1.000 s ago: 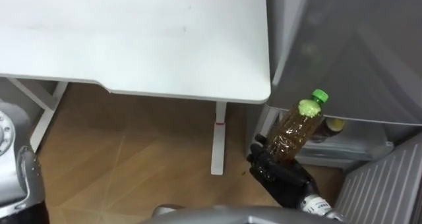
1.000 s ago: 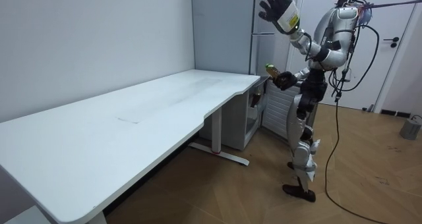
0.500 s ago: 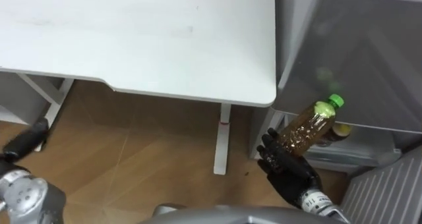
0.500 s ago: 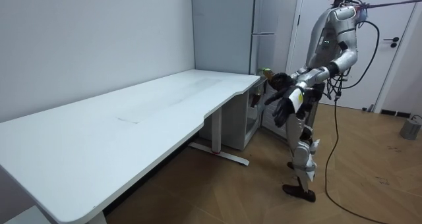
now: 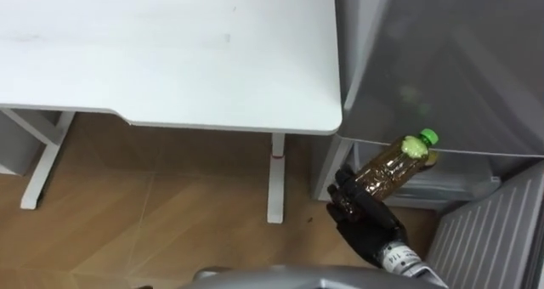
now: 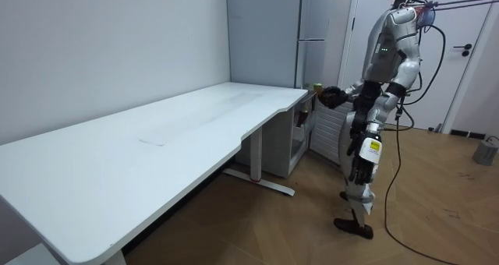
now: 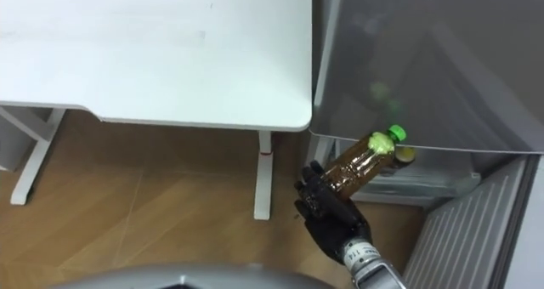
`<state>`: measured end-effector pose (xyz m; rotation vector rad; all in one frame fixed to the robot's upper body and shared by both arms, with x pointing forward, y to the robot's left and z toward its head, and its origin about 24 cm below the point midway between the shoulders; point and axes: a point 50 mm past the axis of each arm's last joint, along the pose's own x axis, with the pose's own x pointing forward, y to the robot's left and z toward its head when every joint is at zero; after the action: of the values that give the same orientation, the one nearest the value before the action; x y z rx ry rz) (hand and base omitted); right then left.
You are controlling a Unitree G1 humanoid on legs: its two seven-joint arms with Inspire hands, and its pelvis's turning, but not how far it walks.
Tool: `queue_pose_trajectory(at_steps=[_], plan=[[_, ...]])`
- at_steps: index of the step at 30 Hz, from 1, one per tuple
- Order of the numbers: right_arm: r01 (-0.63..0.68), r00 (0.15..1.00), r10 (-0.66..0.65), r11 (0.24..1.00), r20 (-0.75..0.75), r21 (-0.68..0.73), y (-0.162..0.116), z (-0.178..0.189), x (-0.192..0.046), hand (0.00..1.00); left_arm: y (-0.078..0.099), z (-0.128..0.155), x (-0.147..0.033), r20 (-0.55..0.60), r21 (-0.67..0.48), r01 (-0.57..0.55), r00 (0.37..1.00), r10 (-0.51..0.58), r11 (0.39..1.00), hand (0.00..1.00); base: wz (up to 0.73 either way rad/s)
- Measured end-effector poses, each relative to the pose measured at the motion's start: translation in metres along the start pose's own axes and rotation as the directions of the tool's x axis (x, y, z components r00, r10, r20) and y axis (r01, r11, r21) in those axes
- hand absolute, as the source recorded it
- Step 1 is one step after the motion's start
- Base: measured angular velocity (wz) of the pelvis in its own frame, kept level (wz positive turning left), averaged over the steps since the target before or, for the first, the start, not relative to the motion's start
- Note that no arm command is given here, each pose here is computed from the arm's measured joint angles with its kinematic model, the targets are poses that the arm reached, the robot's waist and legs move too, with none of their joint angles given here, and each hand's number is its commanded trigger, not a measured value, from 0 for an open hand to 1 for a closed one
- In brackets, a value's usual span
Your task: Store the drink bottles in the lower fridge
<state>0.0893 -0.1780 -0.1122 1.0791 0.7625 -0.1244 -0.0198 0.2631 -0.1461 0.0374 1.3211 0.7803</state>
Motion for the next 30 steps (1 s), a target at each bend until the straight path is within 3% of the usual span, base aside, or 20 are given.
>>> queue_pose_trajectory(at_steps=[5, 10, 21, 30], plan=[[0.030, 0.999, -0.029, 0.999, -0.032, 0.032, -0.006, -0.007, 0.004, 1.00, -0.017, -0.010, -0.004, -0.007, 0.194, 0.085, 0.996, -0.085, 0.977, 0.00, 0.03], [0.071, 0.996, -0.068, 0.996, -0.056, 0.057, -0.015, -0.012, 0.004, 1.00, -0.033, -0.009, -0.008, -0.009, 0.289, 0.177, 0.983, -0.182, 0.941, 0.00, 0.02], [0.109, 0.994, -0.104, 0.985, -0.038, 0.132, -0.022, -0.007, 0.008, 1.00, -0.050, 0.007, -0.006, -0.010, 0.336, 0.261, 0.962, -0.274, 0.905, 0.00, 0.03], [0.089, 0.995, -0.087, 0.993, -0.039, 0.075, -0.005, 0.014, 0.041, 1.00, -0.069, 0.047, -0.005, 0.091, 0.343, 0.266, 0.945, -0.314, 0.901, 0.00, 0.08]])
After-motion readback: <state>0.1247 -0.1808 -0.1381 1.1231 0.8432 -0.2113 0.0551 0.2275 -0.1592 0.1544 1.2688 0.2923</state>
